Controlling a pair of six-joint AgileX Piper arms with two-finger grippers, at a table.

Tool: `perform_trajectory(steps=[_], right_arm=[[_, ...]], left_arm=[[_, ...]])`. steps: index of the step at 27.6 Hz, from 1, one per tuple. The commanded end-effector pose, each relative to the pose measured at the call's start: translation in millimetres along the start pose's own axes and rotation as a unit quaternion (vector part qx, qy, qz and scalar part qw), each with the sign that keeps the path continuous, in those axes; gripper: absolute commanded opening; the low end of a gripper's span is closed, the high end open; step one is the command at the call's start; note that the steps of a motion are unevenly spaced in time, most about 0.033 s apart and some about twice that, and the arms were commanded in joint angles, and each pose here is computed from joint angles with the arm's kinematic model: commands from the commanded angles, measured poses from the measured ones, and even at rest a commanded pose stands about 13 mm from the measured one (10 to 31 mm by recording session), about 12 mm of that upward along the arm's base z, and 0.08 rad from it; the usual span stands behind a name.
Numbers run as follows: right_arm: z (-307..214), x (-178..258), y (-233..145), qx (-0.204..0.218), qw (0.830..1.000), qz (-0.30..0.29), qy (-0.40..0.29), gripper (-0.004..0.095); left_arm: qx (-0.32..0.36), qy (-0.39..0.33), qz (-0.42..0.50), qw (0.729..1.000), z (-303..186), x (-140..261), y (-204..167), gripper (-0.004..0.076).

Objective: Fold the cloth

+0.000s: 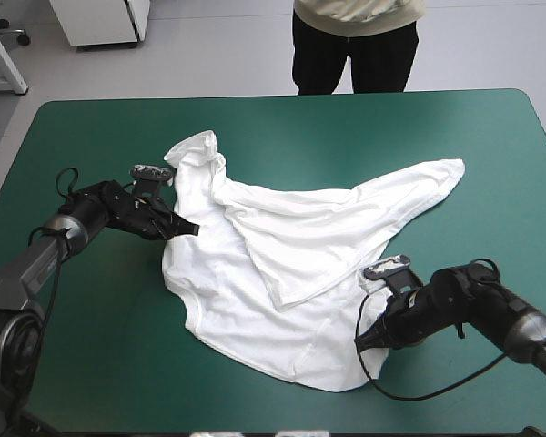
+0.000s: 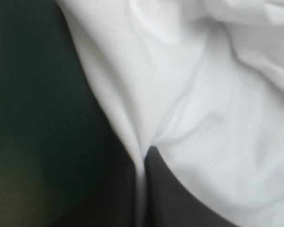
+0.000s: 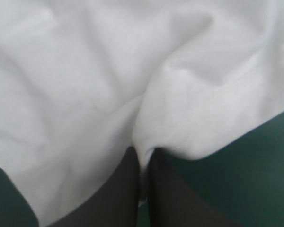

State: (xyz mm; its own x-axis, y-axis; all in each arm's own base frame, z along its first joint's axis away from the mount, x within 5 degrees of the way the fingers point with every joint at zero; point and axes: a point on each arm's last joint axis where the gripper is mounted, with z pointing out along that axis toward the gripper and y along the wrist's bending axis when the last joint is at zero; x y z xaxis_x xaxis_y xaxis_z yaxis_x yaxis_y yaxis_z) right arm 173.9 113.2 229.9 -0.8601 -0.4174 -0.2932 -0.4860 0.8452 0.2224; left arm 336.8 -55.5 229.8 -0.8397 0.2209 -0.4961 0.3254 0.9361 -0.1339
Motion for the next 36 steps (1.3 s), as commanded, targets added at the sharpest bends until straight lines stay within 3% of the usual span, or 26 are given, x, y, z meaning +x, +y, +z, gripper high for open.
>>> perform_trajectory(steps=[1, 6, 13, 17, 26, 29, 36], right_arm=[[-59.7, -20.9, 15.4, -0.008, 0.990, -0.023, -0.140, -0.0001], [-176.6, -37.1, 34.7, 0.044, 0.937, -0.103, -0.330, -0.0001], [-274.0, -37.5, 46.8, 0.117, 0.869, -0.146, -0.458, -0.0002], [-327.9, -26.1, 54.6, 0.158, 0.817, -0.171, -0.528, -0.0004], [-416.6, 18.3, 68.4, 0.215, 0.711, -0.190, -0.642, -0.0004], [-434.5, 32.3, 71.9, 0.228, 0.683, -0.199, -0.665, -0.0004], [-460.8, 57.6, 78.6, 0.239, 0.636, -0.212, -0.702, -0.0003]], left_arm=[[-0.011, -0.110, 0.027, 0.993, -73.2, -26.6, -15.9, -0.0009], [-0.043, -0.270, 0.087, 0.958, -200.2, -53.3, -41.4, -0.0009], [-0.082, -0.380, 0.140, 0.911, -308.7, -67.3, -63.0, -0.0009], [-0.124, -0.459, 0.162, 0.864, -371.0, -65.9, -74.1, -0.0009], [-0.151, -0.600, 0.186, 0.763, -477.8, -31.3, -104.0, -0.0009], [-0.156, -0.634, 0.191, 0.733, -501.8, -16.7, -111.7, -0.0009], [-0.155, -0.685, 0.197, 0.684, -533.9, 9.2, -124.0, -0.0009]])
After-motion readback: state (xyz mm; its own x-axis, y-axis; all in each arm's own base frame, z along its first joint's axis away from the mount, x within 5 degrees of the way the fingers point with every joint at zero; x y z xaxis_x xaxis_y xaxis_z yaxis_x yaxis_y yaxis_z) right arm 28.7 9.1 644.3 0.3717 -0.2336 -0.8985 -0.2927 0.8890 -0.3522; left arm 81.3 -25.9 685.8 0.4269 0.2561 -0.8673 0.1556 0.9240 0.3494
